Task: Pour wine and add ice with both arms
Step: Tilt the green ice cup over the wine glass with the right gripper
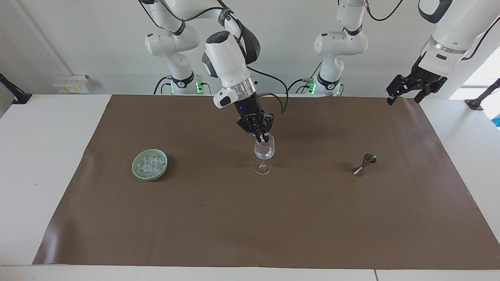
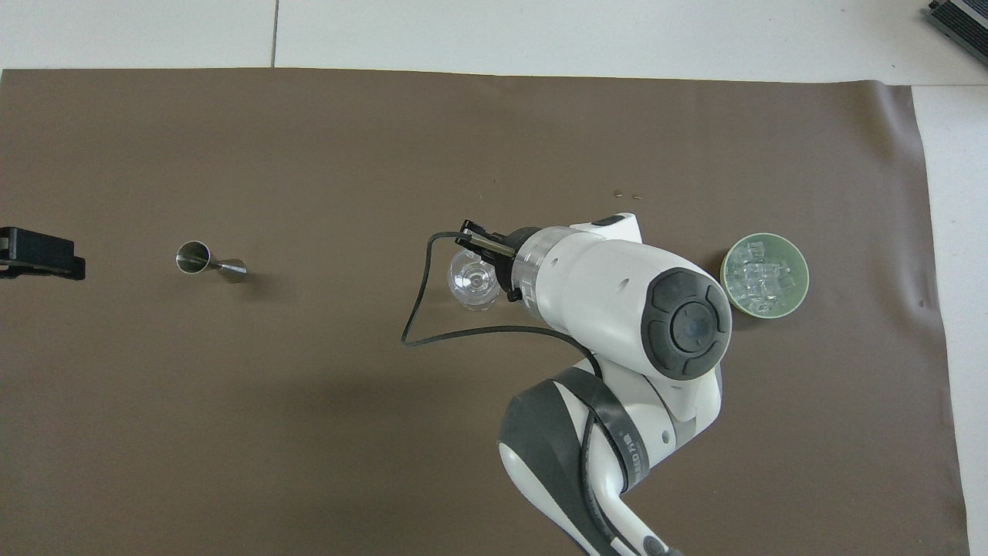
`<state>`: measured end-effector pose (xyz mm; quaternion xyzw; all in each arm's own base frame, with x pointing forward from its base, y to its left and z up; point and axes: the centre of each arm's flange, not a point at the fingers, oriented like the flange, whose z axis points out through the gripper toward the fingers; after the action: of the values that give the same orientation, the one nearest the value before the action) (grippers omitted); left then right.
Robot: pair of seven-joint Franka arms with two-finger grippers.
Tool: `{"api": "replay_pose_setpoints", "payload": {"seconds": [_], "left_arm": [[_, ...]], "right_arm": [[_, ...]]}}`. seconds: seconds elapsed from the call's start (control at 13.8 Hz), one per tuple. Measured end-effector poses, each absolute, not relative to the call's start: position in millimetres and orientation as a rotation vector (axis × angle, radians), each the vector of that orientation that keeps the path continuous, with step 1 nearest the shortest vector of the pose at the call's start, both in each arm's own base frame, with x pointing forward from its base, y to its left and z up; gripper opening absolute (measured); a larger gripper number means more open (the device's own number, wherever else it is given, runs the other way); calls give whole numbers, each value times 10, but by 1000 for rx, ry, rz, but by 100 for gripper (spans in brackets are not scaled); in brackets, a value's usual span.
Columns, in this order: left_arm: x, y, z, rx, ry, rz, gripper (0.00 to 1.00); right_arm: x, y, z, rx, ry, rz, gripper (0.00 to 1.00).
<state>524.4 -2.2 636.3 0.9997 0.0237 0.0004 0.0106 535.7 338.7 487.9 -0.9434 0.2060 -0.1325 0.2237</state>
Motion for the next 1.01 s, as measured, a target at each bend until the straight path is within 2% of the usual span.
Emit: {"api": "replay_pose_setpoints", "payload": {"seconds": [0.36,0.65,0.72,0.79,0.94,1.01], "left_arm": [[5244,-22,6363,3120,74,1,100],[5244,-22,6363,3120,74,1,100],[5244,-22,6363,3120,74,1,100],[5244,-22,6363,3120,74,1,100],[5244,-22,6363,3120,74,1,100],[5244,-22,6363,3120,74,1,100]], "right_arm": [[5326,3407,4808,-2616,565,-352,22],[5297,3441,4791,-2619,556,-346,30],[5295,3444,4791,-2619,556,-345,35],[5295,3444,4791,-2619,556,-345,46],[5293,3447,4791,-2619,555,-345,52],[5291,3451,4795,-2619,554,-346,60]]}}
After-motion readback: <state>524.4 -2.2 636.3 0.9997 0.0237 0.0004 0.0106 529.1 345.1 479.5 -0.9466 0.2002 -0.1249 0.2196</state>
